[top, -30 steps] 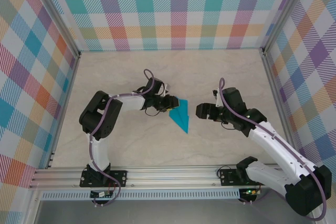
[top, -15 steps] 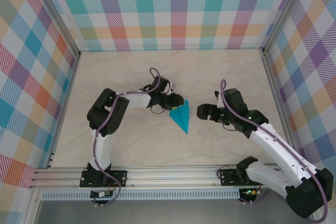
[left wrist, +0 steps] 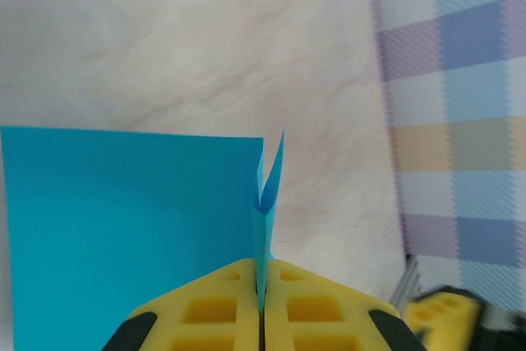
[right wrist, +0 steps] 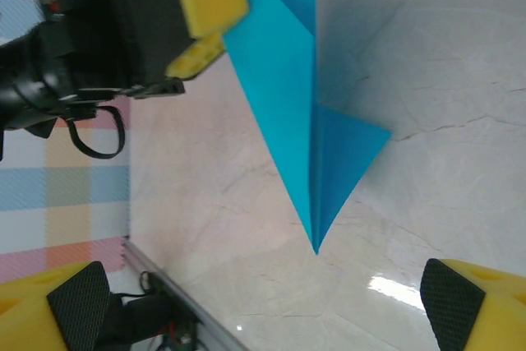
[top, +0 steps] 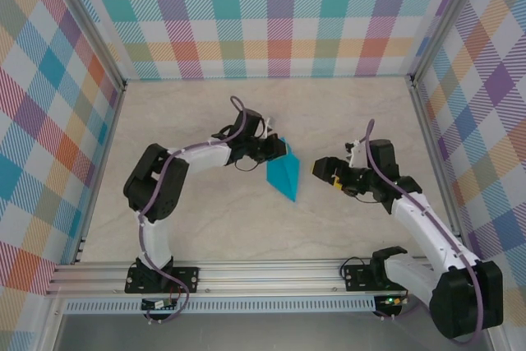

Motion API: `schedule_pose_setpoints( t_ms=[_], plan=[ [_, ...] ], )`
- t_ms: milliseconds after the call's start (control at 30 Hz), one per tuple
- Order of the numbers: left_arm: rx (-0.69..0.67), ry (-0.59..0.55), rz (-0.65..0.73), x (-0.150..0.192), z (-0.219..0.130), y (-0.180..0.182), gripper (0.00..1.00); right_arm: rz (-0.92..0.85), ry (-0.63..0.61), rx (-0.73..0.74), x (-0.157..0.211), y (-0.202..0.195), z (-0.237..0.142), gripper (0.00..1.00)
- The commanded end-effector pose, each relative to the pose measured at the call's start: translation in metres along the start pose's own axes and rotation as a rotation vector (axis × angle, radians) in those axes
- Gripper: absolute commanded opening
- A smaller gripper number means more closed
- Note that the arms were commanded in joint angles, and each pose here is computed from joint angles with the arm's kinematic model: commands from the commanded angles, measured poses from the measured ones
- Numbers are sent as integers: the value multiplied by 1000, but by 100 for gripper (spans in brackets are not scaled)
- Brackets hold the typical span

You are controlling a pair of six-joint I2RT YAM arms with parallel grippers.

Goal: Fold a paper plane with a square sheet of paper (fold left side to right side)
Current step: Turn over the paper at the center of the table.

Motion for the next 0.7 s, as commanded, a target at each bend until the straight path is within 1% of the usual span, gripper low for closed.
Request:
schedule_pose_setpoints(
  t_ms=[0, 100, 200, 300, 400, 633, 667],
  plan=[
    [81, -118, 83, -18, -45, -48, 6, -58, 45, -234, -8, 21, 0, 100],
    [137, -166, 110, -23, -69, -74, 6, -79, 52, -310, -15, 30, 2, 100],
    [204, -196, 120, -25, -86, -95, 6, -93, 65, -341, -20, 37, 5, 100],
    [259, -209, 118, -25, -99, -108, 6, -122, 80, -385, -20, 46, 12, 100],
    [301, -202, 107, -24, -104, -115, 6, -162, 89, -409, -21, 57, 17, 100],
    [369, -162, 65, -20, -104, -116, 6, -200, 57, -458, -33, 77, 25, 100],
    [377, -155, 59, -19, -103, -116, 6, -206, 57, -465, -34, 80, 26, 98]
  ],
)
Point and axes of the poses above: each hand's point on the last joint's axis, 136 mm out from that joint toward the fingers, its own z axis out along the fingers, its own y axis along the line the jaws close on, x = y × z, the point moved 10 cm from there along -z, back along the fingers, and after that the axes turned 5 degrees about -z, right-handed, at the moved point
